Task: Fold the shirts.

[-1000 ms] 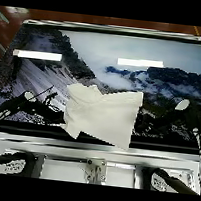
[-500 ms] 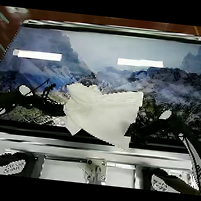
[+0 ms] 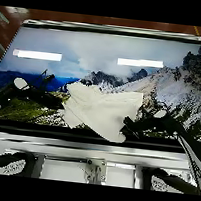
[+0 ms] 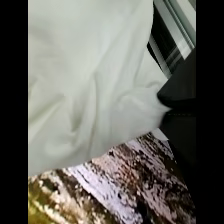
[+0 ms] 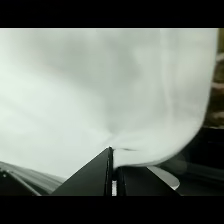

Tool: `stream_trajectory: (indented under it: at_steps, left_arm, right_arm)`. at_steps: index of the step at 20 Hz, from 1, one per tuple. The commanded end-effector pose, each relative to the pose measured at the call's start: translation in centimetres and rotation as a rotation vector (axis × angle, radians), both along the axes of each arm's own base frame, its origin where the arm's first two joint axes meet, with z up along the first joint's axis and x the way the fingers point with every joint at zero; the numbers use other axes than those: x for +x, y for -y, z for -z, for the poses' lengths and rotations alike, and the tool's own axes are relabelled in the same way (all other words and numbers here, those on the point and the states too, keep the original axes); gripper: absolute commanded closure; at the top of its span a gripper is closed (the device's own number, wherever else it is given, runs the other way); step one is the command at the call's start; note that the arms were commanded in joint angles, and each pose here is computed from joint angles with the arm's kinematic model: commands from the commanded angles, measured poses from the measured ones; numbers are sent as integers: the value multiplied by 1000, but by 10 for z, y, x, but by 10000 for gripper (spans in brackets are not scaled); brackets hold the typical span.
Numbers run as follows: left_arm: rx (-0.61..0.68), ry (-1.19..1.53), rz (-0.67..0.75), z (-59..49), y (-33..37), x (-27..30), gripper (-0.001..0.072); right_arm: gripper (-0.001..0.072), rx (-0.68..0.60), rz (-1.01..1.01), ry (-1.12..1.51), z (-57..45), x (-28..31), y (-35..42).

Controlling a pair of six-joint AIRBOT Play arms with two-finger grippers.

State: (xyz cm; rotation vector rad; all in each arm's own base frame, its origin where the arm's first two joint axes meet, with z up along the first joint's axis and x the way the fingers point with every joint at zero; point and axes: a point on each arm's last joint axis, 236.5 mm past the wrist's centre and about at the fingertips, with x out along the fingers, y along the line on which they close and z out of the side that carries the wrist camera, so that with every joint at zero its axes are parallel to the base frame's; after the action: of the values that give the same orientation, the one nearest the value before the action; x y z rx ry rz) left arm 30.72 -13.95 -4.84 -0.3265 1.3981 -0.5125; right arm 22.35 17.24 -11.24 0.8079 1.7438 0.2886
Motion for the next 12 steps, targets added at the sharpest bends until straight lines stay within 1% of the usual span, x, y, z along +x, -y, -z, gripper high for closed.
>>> stream_trajectory:
  at_steps: [1,2,4,5,6,7,8,9,10,12]
  left_arm:
    - [226,131,-18,-27,-48,27,664]
    - [317,210,-26,-56,-69,37,664]
    - [456,396,-62,-135,-102,53,663]
    - [495,521,-96,-188,-113,58,662]
    - [495,678,-140,-252,-116,60,661]
    - [467,853,-189,-322,-114,54,660]
    - [406,1036,-234,-393,-107,40,660]
    - [338,1204,-272,-455,-100,20,660]
    - [259,1368,-305,-515,-93,-7,660]
    - [152,1583,-343,-589,-86,-59,660]
  right_arm:
    - [644,143,-88,149,-44,22,-23]
    - [644,158,-109,217,-67,35,-26]
    - [644,169,-164,492,-140,76,-30]
    - [644,159,-217,716,-196,97,-31]
    - [644,124,-244,942,-256,115,-28]
    - [644,74,-195,1172,-329,131,-21]
    - [644,43,-114,1373,-403,137,-12]
    - [644,38,-8,1547,-476,130,-1]
    - [644,60,74,1660,-533,114,7]
    - [644,102,132,1788,-601,75,13]
